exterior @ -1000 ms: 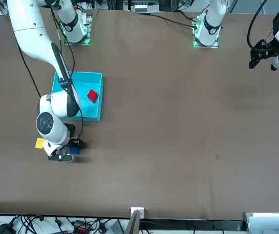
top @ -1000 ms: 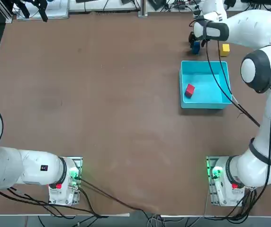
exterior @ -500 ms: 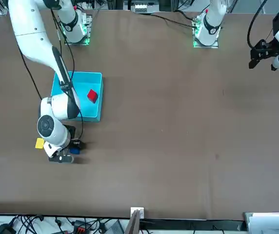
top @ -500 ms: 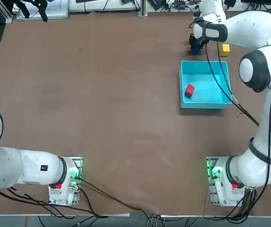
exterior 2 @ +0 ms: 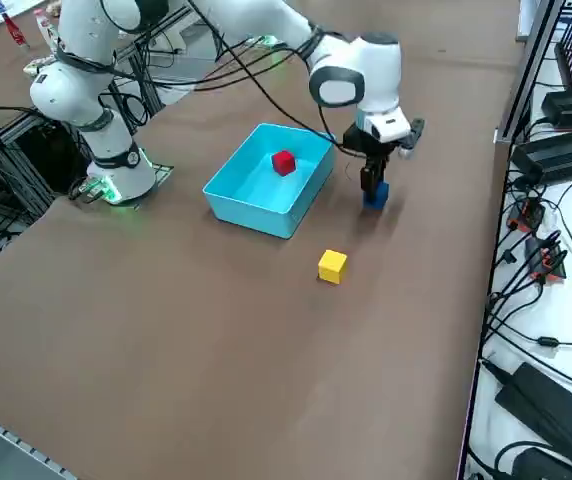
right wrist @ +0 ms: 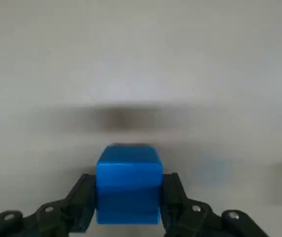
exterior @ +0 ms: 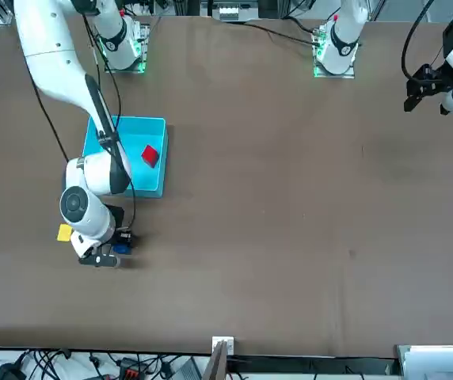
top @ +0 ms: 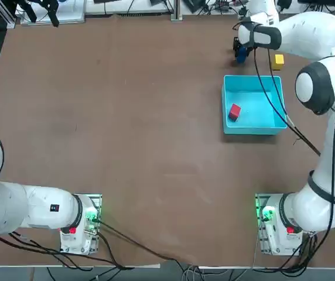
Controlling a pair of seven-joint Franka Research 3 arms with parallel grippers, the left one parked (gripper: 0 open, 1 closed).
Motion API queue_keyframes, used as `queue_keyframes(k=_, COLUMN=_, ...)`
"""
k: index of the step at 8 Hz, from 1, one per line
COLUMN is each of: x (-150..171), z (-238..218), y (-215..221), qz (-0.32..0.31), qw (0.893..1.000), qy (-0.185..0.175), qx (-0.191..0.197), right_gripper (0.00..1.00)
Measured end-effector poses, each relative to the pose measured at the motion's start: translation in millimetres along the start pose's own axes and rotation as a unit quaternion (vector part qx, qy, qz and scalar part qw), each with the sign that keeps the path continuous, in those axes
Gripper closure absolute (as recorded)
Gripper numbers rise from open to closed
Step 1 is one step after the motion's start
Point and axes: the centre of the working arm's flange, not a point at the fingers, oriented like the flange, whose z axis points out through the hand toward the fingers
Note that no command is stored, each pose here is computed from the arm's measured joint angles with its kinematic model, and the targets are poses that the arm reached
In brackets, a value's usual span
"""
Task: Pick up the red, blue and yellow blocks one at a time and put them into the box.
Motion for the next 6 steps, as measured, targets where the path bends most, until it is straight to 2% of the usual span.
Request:
queue_keyframes(k=1, x=-6, z=-31, y=3, qz=0.002, qw=1.0, qy=-0.023, qx=-0.008, right_gripper=0.32)
queue_keyframes(k=3, x=-30, z=-103, y=10, qz=0.002, qw=0.999, qy=-0.038, qx=-0.011, right_gripper=0.32)
queue_keyframes(k=4, x=-54, z=-122, y=13, qz=-0.001, qw=0.999, qy=-0.043, qx=-0.011, right_gripper=0.32)
queue_keyframes(k=6, x=-116, z=-129, y=13, qz=-0.013, qw=0.998, qy=-0.061, qx=-0.016, right_gripper=0.32)
